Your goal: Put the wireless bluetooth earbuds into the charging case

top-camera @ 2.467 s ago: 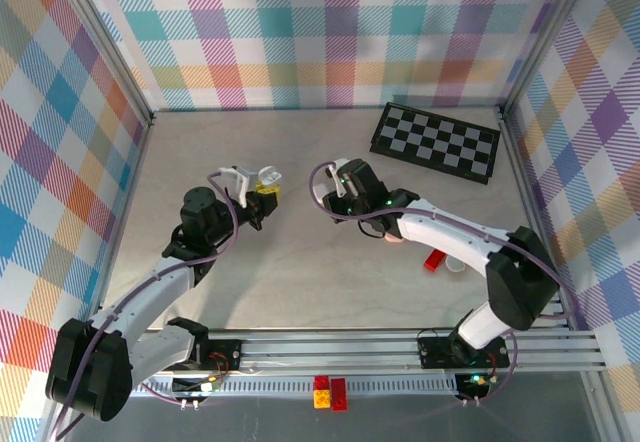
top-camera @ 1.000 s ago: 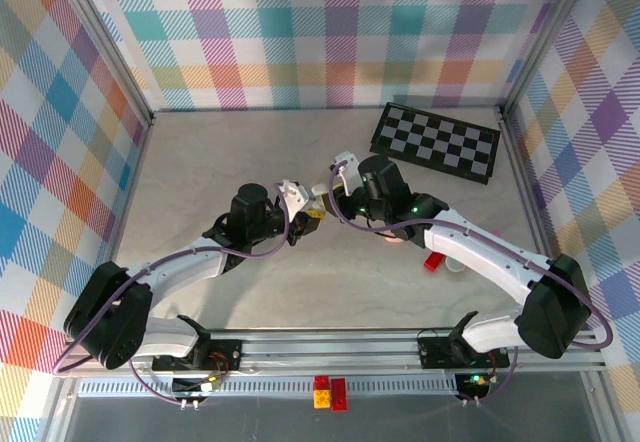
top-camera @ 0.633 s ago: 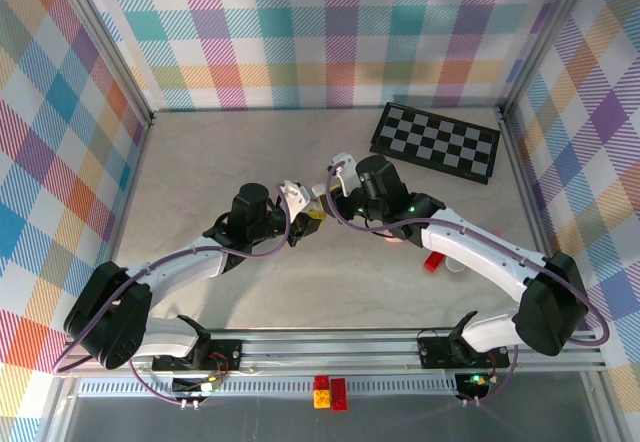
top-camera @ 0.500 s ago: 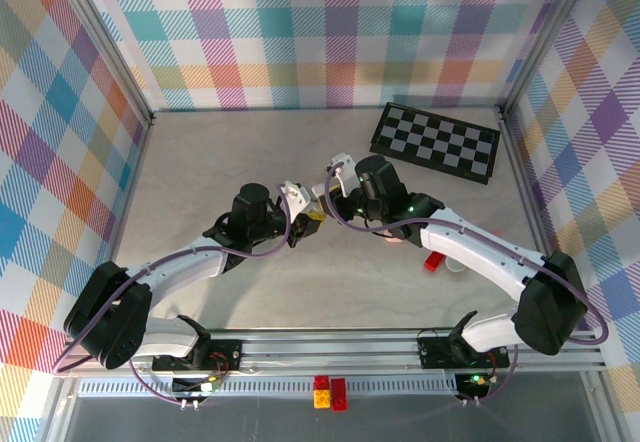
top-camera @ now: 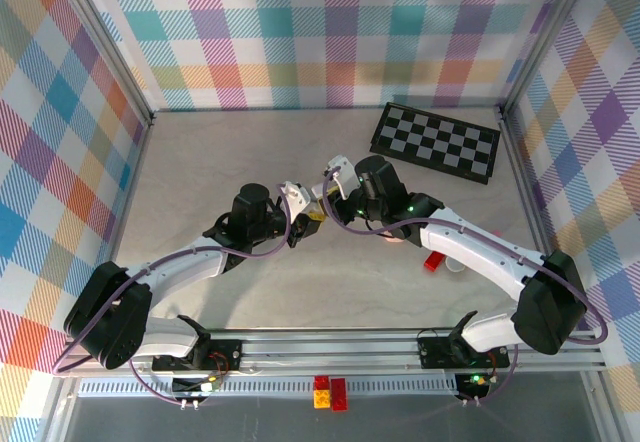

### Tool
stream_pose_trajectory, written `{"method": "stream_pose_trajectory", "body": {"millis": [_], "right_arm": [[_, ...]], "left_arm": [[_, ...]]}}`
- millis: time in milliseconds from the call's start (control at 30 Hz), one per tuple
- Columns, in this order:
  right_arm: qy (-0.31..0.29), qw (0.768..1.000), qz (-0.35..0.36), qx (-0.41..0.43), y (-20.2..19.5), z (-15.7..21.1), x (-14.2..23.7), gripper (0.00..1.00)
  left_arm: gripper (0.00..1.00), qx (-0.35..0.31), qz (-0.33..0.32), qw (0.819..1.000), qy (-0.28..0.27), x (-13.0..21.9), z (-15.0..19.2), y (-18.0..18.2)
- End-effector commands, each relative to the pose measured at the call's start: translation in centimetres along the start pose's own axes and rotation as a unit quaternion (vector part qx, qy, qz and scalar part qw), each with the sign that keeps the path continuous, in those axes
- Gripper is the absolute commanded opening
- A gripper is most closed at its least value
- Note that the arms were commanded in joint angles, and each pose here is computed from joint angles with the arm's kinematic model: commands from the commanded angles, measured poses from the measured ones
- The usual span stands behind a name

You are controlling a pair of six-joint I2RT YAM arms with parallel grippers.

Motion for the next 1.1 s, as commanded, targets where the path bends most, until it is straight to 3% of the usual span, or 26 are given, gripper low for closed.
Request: {"method": "stream_pose_trajectory", "body": {"millis": [0, 767, 1067], "right_arm": [[0.017, 1.0, -0.01, 0.023, 0.2, 0.5, -0.1, 0.2], [0.053, 0.993, -0.091, 0.049, 2.2, 2.6, -1.1, 0.24], [0.034, 0.994, -0.089, 0.051, 2.3, 1.9, -0.4, 0.33]], "left_arm": [[0.0, -0.026, 0.008, 0.999, -0.036, 0.5, -2.8, -0.2], [0.0, -0.025, 0.019, 0.998, -0.051, 0.5, -3.9, -0.3], [0.0, -0.02, 0.023, 0.998, -0.055, 0.5, -3.9, -0.4]]}}
Point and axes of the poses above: each hand's point on the last joint's axis, 136 mm out from that joint toward the fingers, its own x axis back along the fingers, its own y axis along the line the jaws close on, z = x × y, the point moved 1 cm from there along x, back along the fingers, and after that the axes turned 12 degrees about -x, right-handed, at the moved point
